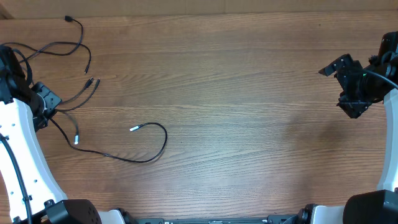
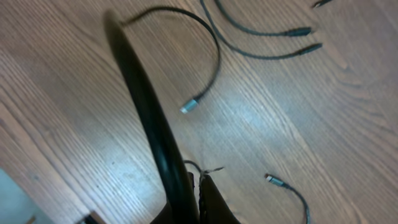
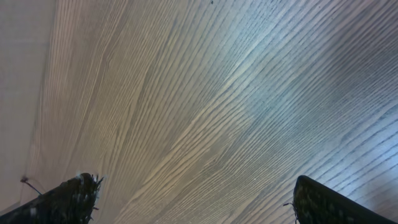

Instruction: Untangle cables

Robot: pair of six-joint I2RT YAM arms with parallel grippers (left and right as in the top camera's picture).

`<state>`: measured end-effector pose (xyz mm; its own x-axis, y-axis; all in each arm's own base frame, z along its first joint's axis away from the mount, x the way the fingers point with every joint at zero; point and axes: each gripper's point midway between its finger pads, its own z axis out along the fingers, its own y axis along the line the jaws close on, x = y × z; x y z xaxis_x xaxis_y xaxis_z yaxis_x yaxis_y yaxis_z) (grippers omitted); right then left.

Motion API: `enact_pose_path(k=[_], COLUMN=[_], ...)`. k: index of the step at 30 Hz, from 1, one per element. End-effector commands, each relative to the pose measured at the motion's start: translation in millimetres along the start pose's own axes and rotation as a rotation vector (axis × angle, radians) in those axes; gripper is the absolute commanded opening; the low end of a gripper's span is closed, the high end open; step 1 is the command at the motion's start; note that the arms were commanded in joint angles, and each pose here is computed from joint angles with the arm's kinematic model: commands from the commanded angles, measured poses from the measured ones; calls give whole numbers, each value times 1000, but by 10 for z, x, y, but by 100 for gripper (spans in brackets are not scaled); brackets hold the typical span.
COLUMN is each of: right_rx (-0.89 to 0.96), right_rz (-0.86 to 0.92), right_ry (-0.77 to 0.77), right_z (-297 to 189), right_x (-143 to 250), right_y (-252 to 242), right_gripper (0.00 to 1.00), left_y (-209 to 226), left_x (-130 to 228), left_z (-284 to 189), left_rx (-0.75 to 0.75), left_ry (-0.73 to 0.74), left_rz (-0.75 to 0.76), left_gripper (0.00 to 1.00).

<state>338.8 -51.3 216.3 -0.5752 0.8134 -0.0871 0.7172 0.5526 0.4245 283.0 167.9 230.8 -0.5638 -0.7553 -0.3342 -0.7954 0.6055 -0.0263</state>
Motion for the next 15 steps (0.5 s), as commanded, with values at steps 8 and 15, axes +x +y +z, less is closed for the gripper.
enact_pose_path(k=[8,15], right_rx=[-9,-9], right_rz=[-7,-7], right_ry=[-29,-28], right_z=[-71,-71], right_x=[-39,-39], right_y=[29,29], right_gripper=[100,100], left_y=[-44,110], left_x=[-82,-145], left_z=[-17,-17], left_rx=[23,-65], left_ry=[-30,-71], left_rz=[-67,-94], left_gripper=[4,18])
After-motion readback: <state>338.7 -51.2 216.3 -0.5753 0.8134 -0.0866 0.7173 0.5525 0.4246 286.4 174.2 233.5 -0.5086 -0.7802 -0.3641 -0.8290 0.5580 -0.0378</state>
